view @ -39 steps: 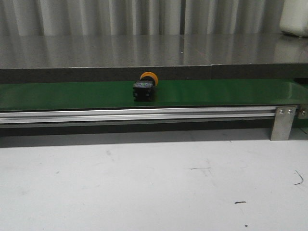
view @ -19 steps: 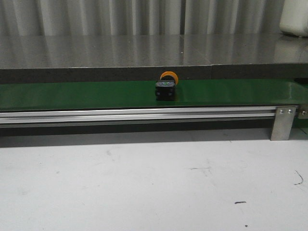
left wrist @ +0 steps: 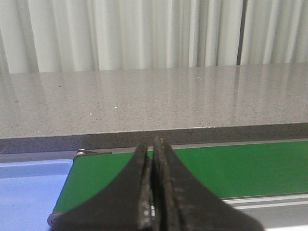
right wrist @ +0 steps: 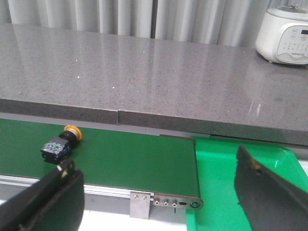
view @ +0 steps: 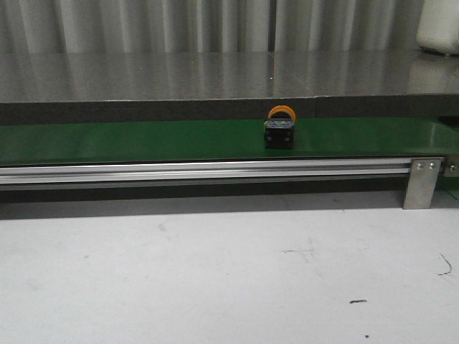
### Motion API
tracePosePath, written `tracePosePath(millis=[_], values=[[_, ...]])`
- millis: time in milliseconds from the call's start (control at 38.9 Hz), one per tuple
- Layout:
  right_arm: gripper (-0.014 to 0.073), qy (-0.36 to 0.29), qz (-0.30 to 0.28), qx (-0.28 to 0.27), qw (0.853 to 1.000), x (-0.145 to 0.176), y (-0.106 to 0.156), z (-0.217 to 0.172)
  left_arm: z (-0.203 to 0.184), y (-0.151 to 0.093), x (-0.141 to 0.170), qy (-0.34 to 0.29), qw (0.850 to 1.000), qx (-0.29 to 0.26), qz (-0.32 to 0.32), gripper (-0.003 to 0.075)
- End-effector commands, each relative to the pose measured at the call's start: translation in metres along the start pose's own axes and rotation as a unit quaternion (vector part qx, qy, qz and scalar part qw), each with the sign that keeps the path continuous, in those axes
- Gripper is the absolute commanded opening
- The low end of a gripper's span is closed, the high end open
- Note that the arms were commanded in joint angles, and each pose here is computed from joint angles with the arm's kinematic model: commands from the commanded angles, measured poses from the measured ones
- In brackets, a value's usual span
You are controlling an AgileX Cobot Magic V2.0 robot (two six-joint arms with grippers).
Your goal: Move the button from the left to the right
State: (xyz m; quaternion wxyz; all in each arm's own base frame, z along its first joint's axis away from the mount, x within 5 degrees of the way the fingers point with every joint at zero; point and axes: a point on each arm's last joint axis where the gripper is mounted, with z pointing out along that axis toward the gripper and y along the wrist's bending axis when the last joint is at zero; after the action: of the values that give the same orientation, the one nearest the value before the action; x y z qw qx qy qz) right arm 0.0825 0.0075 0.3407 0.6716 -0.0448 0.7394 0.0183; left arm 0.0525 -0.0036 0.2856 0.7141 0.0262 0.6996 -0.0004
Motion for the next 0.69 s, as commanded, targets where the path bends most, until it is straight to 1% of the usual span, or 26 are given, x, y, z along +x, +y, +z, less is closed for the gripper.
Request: tracePosePath(millis=[0,669], values=[[0.0645,-0.053,-0.006,0.009,0.999,-0.0183,-0.0018,-0.0012,-0.0011,0.0012,-0.0151,-0.051,0.999,-0.003,-0.012,-0.0021],[0.0645,-0.053,-0.003,0.008,0.999,-0.0182,-0.0017,-0.0009,-0.0011,0.0012,-0.0151,-0.051,0.999,-0.003,-0.012,-0.0021]])
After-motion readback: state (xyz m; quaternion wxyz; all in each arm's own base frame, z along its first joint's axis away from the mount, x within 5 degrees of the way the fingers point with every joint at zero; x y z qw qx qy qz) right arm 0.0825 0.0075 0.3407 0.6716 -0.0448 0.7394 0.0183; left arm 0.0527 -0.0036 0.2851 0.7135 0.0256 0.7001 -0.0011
